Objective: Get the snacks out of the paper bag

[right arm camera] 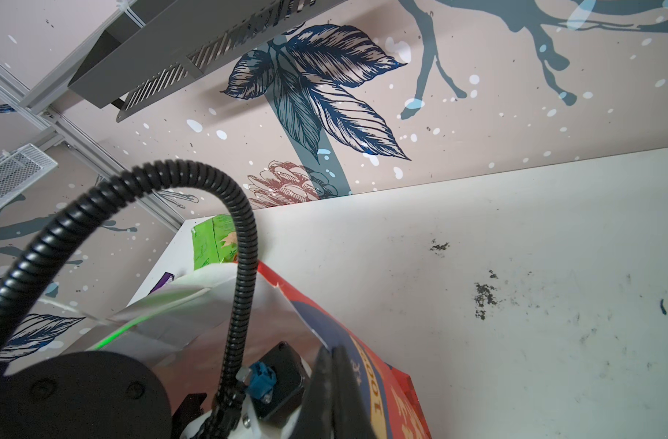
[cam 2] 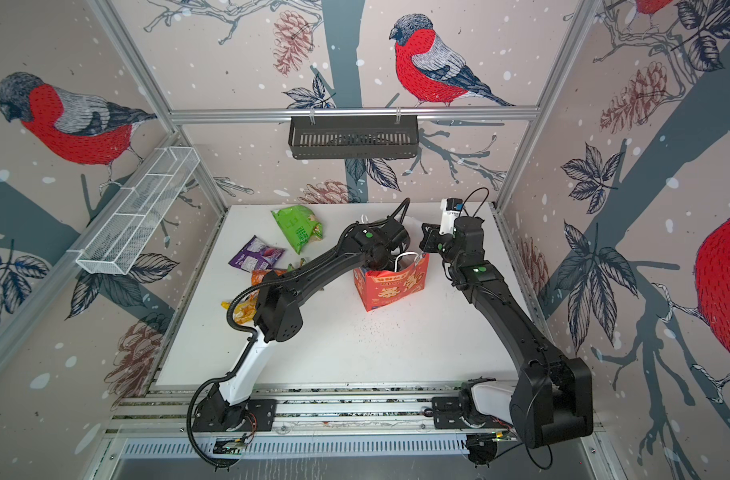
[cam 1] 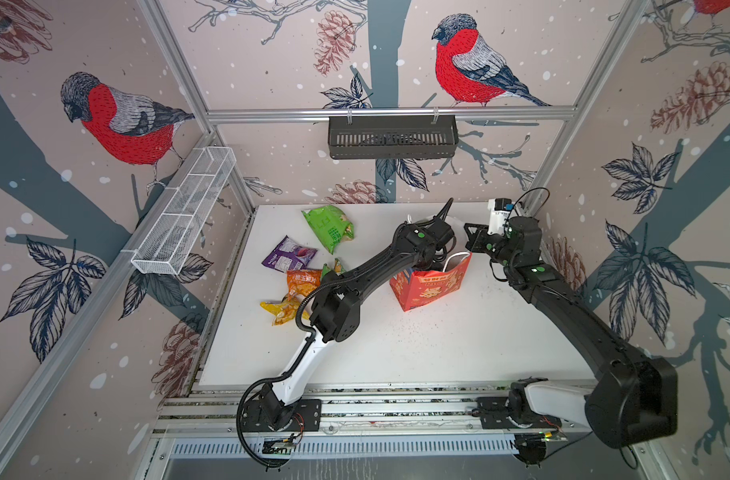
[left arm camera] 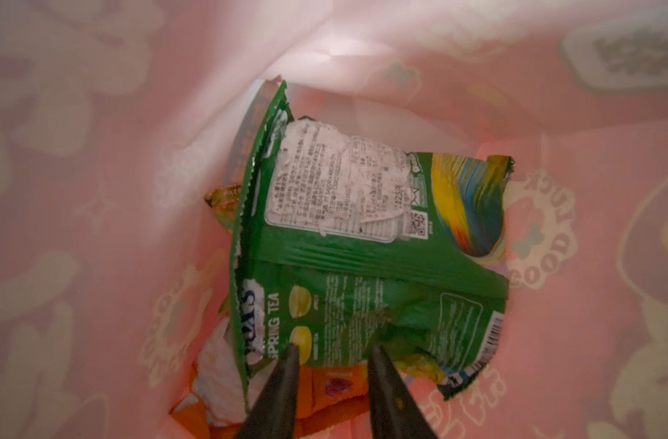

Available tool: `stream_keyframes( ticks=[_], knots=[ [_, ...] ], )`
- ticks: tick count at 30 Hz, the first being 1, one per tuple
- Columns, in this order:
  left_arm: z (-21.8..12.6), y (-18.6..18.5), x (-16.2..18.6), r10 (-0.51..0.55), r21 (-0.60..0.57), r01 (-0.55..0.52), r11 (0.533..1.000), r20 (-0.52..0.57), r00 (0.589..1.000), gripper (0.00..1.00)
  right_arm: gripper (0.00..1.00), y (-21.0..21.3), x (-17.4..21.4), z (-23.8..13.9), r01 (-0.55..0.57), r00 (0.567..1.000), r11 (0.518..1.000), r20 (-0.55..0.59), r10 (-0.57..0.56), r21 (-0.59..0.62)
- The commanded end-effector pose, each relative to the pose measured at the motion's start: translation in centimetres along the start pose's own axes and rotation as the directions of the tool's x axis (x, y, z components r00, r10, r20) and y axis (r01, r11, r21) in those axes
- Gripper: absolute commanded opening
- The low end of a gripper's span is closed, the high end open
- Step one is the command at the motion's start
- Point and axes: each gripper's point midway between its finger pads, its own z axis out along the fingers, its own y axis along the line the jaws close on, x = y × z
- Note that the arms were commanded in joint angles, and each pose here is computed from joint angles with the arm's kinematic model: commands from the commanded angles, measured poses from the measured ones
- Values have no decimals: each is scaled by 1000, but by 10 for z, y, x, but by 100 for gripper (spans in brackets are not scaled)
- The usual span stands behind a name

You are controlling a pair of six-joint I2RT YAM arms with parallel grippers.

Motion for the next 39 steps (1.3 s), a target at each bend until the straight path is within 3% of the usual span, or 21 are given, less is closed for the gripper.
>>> stream_keyframes(
  ticks=[1, 8, 11, 30, 39],
  knots=[
    [1, 2, 4, -6, -4, 5, 1000, -19, 1000, 25, 0, 5, -10, -1, 1, 999, 1000, 42, 0, -23],
    [1, 2, 5, -8, -3, 8, 1000, -17, 1000, 17, 0, 3, -11, 0, -1, 999, 1000, 42, 1, -19],
    [-2, 3, 5, -8, -5, 8, 1000, -17, 1000, 0, 0, 3, -10, 0, -1, 999, 1000, 40, 2, -19],
    [-69, 24, -25, -60, -24, 64, 998, 138, 989, 0, 0, 4, -11, -1, 2, 999, 1000, 41, -1, -24],
    [-122, 41, -51, -74, -65, 98, 993, 305, 949, 0, 0, 0, -3, 6, 0, 1000, 1000, 18, 0, -20]
  ],
)
